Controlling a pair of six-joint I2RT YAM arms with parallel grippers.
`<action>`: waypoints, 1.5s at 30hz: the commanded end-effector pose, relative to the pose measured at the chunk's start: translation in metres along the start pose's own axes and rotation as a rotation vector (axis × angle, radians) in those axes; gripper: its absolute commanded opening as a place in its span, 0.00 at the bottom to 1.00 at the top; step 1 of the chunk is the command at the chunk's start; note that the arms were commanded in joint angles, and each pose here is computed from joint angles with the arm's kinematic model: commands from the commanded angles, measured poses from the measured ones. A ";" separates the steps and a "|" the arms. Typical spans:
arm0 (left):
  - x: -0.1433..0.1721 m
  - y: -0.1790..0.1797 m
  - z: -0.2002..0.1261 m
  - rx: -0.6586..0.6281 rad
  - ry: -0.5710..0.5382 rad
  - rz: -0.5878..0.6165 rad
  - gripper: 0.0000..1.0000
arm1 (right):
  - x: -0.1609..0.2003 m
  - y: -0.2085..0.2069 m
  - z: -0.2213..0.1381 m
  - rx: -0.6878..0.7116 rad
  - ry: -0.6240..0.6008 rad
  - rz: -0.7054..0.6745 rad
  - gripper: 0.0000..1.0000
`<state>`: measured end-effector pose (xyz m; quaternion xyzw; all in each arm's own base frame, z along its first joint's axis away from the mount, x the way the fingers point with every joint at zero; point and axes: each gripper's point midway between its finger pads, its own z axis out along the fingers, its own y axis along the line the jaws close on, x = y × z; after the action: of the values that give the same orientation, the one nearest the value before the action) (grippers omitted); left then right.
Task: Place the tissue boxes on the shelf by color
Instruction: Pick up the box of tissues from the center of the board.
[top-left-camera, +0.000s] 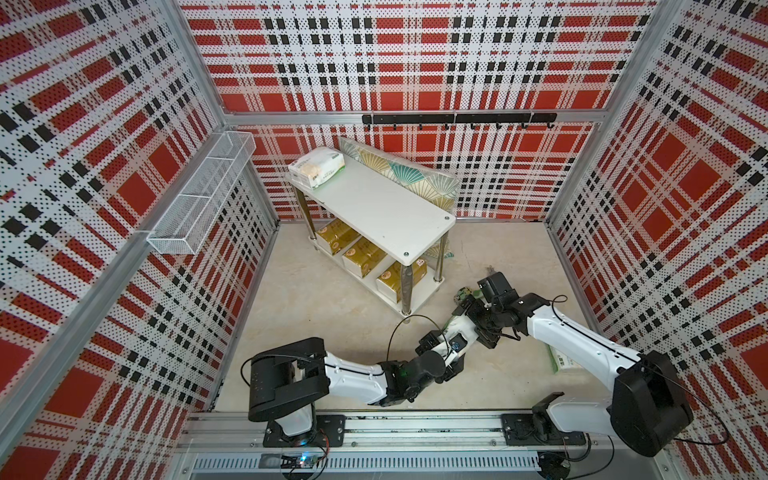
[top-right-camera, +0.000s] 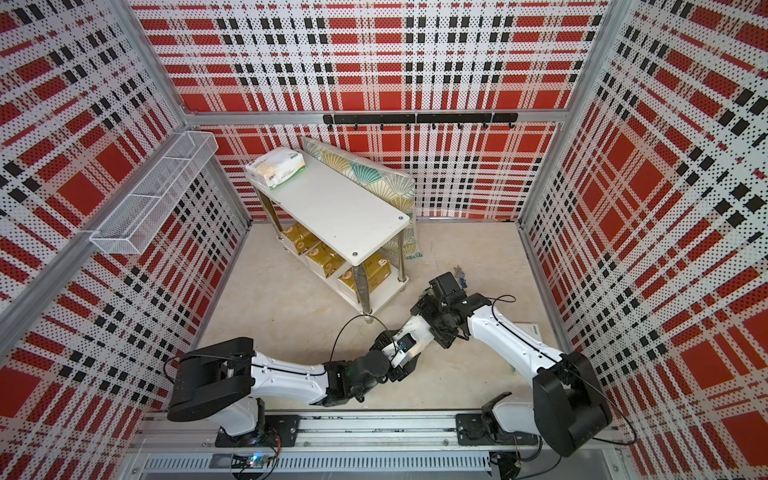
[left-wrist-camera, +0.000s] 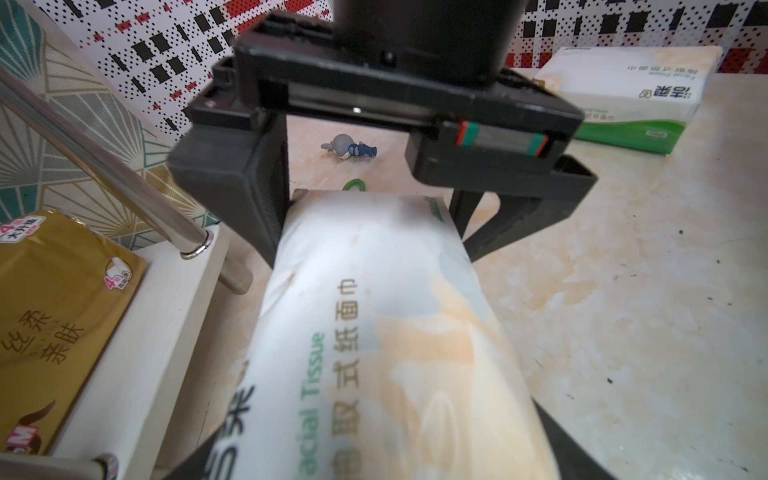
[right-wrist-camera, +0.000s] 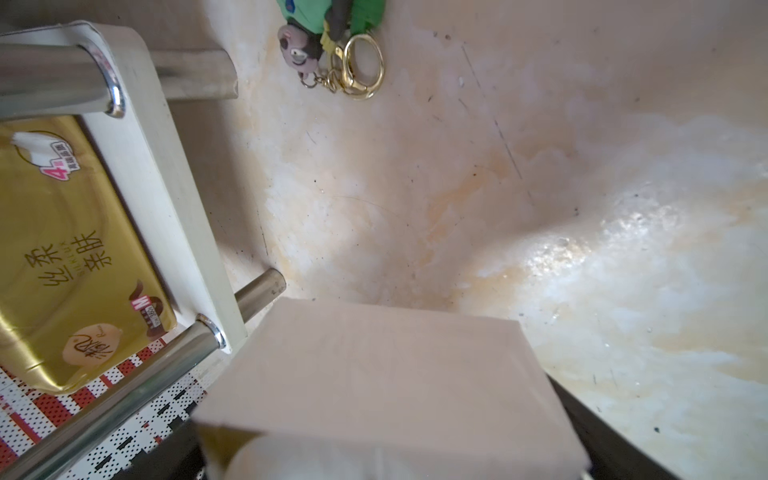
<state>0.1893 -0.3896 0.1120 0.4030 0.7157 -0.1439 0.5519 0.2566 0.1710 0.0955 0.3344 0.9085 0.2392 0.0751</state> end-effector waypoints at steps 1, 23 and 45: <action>-0.009 0.005 -0.006 0.007 -0.027 -0.036 0.78 | -0.011 -0.004 -0.006 0.026 -0.038 -0.015 1.00; -0.028 0.004 -0.021 0.108 -0.060 -0.118 0.76 | -0.068 -0.056 -0.014 0.164 -0.176 0.002 1.00; -0.108 0.035 -0.046 0.133 -0.110 -0.225 0.75 | -0.108 -0.083 -0.021 0.294 -0.345 -0.155 1.00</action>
<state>0.1887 -0.3840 0.2017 0.3682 0.7222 -0.2525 0.5283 0.2825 0.0484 0.0735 0.3230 0.9273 0.0590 0.1797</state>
